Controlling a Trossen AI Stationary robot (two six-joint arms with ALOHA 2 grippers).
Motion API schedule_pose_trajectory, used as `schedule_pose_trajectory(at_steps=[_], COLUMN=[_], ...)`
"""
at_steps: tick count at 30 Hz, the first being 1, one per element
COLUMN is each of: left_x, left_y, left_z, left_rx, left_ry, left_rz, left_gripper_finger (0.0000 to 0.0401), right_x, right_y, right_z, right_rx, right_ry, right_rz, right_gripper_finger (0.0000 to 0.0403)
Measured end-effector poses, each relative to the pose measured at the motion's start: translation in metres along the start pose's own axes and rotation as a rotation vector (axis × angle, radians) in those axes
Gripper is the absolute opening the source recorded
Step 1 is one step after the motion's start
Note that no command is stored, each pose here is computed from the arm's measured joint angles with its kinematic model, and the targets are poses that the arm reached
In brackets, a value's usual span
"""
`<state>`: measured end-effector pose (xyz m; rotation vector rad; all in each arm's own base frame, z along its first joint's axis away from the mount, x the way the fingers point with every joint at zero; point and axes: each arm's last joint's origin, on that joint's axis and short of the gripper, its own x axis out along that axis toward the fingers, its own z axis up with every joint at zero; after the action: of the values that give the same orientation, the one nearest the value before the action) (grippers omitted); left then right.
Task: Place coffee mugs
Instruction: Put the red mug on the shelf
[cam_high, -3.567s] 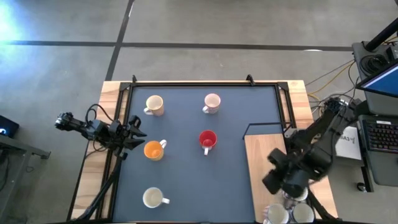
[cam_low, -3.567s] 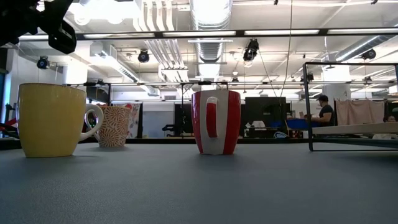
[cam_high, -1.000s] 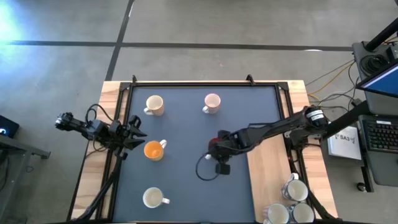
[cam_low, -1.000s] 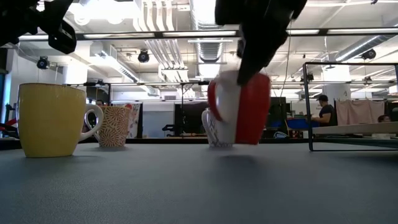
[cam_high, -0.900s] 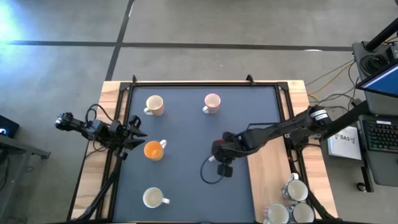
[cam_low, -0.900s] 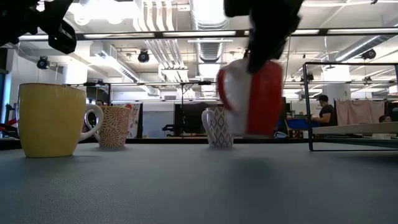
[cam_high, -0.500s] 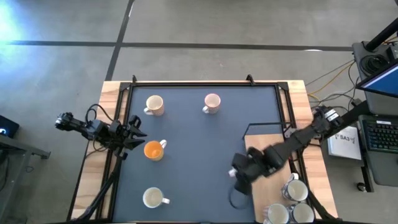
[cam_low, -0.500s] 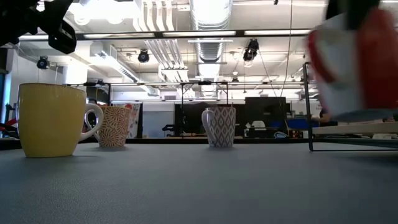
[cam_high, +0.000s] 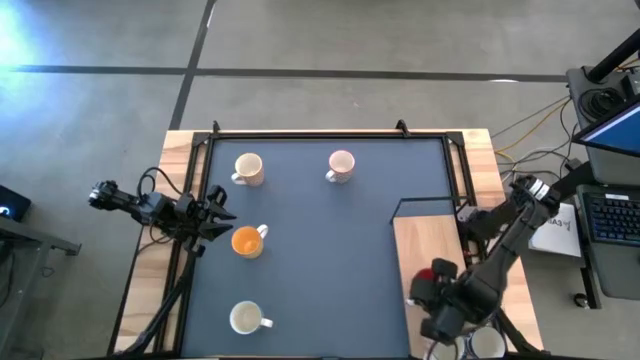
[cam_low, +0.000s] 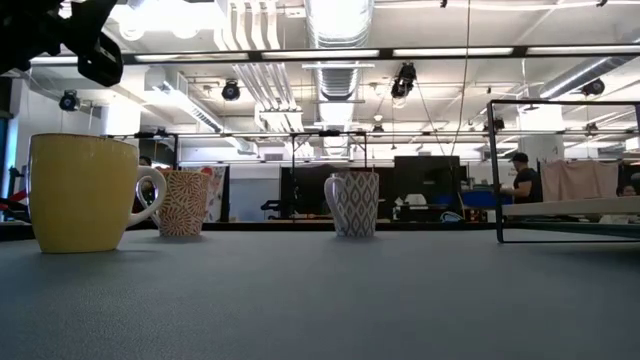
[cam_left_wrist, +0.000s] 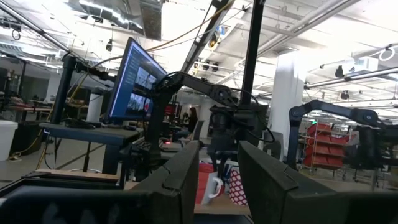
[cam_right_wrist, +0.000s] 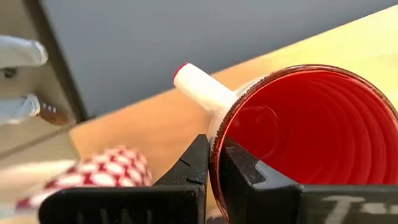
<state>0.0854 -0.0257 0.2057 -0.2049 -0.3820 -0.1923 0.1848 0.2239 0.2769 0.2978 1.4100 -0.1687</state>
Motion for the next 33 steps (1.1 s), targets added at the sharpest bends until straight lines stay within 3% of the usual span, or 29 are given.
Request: schedule_pose_trajectory(at_steps=[9,33], left_x=[0.0,0.0], left_y=[0.0,0.0], left_z=[0.0,0.0], left_rx=[0.0,0.0], left_ry=[0.0,0.0], left_rz=[0.0,0.0], left_gripper_finger=[0.0095,0.0095], right_x=[-0.003,-0.004], right_y=[0.009,0.017], right_z=[-0.026,-0.037], right_rx=[-0.098,-0.192], right_ry=[0.014,0.036], right_rz=[0.017,0.077], right_gripper_finger=[0.0013,0.0013])
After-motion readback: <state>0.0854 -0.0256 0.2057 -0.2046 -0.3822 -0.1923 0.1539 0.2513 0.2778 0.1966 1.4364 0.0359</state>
